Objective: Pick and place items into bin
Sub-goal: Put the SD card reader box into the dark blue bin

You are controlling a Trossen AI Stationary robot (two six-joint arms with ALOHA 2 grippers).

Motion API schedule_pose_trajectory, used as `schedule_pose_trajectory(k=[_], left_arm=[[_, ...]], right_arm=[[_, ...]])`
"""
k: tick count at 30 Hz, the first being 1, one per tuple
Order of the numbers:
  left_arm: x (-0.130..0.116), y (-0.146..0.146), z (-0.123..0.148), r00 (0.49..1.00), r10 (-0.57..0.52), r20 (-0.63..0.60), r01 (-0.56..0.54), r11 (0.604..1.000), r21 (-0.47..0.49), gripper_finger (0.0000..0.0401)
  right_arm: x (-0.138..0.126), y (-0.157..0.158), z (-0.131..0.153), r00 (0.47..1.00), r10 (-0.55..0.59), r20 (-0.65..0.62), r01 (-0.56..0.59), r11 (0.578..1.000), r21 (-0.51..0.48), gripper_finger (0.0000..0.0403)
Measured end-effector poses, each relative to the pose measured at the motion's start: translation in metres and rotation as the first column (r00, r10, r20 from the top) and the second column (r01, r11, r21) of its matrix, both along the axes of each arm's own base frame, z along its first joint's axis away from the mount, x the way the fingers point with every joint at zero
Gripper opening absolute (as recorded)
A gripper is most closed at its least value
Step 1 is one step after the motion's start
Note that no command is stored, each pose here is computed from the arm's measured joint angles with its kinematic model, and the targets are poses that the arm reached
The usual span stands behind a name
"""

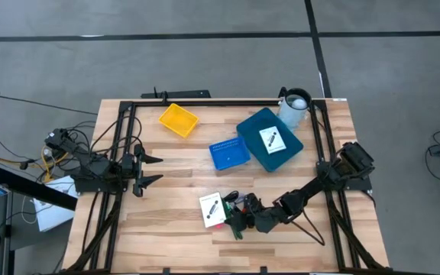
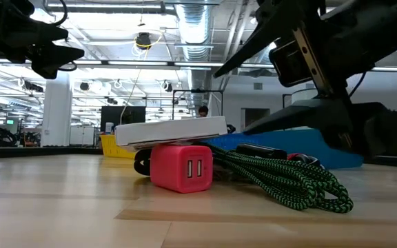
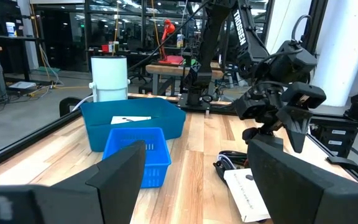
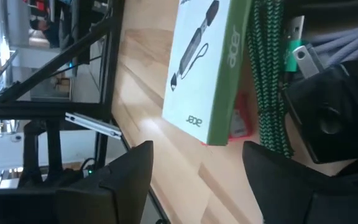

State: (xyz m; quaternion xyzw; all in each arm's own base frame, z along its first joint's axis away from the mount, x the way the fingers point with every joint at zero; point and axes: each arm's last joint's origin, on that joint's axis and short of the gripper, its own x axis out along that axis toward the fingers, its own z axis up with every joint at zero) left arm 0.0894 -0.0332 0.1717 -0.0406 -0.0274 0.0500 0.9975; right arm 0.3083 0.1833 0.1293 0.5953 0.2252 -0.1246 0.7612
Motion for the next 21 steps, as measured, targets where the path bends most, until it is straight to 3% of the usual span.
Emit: schedule_pose_trajectory(k=[21], left_arm=[[0.0, 0.0, 0.0001, 1.0, 0.0, 0.0, 0.0, 1.0, -0.001, 0.0272]], right_arm=[[0.0085, -0.0078, 0.002, 0.999, 0.016, -0.045, -0.014, 0.999, 0.042, 0.024]])
